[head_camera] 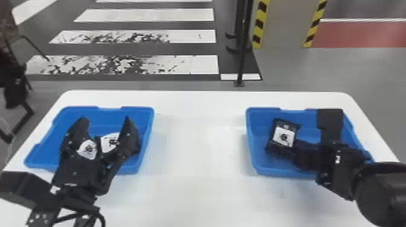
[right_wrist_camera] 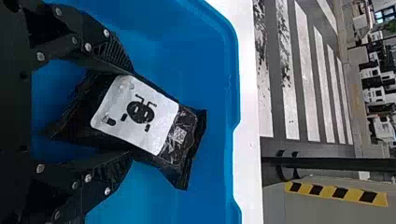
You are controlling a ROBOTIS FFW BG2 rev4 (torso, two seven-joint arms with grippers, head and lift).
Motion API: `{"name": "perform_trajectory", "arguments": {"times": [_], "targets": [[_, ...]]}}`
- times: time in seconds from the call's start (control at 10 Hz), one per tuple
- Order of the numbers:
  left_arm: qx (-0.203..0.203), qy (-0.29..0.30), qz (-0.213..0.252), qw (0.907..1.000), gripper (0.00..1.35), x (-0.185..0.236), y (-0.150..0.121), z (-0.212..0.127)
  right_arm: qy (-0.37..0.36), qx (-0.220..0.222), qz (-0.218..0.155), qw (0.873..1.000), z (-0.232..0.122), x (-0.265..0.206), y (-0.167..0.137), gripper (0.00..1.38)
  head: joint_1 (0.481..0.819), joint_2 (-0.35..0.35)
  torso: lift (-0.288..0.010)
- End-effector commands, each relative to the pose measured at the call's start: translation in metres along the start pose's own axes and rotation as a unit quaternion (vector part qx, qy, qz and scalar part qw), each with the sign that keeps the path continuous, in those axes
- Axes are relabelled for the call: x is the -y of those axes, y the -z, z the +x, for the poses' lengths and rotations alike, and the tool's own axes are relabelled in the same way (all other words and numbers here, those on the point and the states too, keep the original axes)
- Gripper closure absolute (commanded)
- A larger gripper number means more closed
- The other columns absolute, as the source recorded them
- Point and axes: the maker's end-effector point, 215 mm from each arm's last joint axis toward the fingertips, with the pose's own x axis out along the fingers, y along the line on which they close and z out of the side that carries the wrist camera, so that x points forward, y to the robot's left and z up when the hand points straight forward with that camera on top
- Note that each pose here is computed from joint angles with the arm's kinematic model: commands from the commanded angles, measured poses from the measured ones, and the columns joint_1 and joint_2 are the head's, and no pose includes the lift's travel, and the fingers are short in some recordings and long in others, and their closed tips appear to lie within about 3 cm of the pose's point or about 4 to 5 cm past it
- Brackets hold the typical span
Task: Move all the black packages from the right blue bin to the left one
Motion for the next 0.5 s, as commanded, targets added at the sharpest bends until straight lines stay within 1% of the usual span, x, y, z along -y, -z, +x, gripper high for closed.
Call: {"name": "perform_trajectory", "arguments": {"times": [0.0,0.1,0.2,0.3,0.4], "targets": [[-0.002,-0.004,-0.008,1.0,0.19,-0.003,0.003,-0.002,-0.011,-0.001,0.01,1.0,0.002,-0.004,0.002,1.13,0.695,0.029,-0.179],[-0.001,-0.007,-0.011,0.9999,0.19,-0.005,0.004,-0.002,-0.019,0.011,0.015,1.0,0.002,-0.008,-0.002,1.21,0.695,0.034,-0.179],[0.001,-0.007,-0.01,0.9999,0.19,-0.005,0.003,-0.002,-0.03,0.016,0.027,0.999,0.003,-0.013,-0.002,1.21,0.695,0.038,-0.179],[0.0,-0.008,-0.012,0.9999,0.19,-0.006,0.005,-0.004,-0.035,0.018,0.036,0.999,0.001,-0.013,0.001,1.25,0.695,0.045,-0.179],[0.003,-0.008,-0.012,0.9999,0.19,-0.006,0.004,-0.004,-0.042,0.03,0.05,0.997,-0.001,-0.014,0.0,1.25,0.695,0.05,-0.179]]}}
